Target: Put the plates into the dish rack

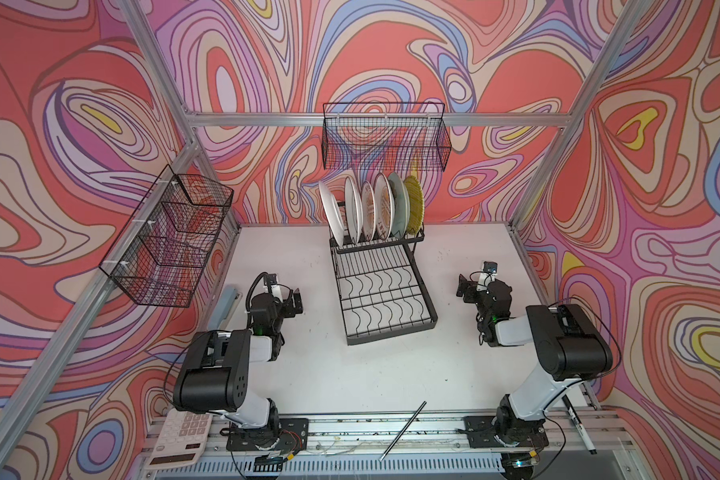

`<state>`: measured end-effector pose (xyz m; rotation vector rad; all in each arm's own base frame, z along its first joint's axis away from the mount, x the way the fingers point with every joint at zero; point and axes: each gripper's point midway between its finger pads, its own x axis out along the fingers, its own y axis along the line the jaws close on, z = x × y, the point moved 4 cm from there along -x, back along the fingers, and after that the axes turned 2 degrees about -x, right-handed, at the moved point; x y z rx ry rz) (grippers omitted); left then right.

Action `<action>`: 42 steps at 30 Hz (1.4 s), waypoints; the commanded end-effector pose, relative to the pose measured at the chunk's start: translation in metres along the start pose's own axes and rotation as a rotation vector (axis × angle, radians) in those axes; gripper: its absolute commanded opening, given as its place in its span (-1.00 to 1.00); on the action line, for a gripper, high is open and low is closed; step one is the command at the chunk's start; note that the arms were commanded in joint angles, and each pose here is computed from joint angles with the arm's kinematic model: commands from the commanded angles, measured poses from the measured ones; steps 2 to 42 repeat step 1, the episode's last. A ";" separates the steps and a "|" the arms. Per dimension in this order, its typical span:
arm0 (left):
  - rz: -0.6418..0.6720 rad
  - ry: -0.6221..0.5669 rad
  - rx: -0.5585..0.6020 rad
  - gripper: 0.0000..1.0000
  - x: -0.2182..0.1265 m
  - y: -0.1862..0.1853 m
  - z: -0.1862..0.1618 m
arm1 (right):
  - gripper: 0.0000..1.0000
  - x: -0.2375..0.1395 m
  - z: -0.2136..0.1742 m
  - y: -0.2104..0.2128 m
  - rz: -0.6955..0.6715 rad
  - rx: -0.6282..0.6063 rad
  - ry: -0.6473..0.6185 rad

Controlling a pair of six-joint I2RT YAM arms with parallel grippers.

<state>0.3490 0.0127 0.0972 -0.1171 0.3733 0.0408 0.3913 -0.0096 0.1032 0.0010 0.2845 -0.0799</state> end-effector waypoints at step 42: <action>-0.014 -0.011 0.024 1.00 0.003 -0.003 0.006 | 0.97 -0.001 -0.001 -0.002 -0.011 0.008 0.004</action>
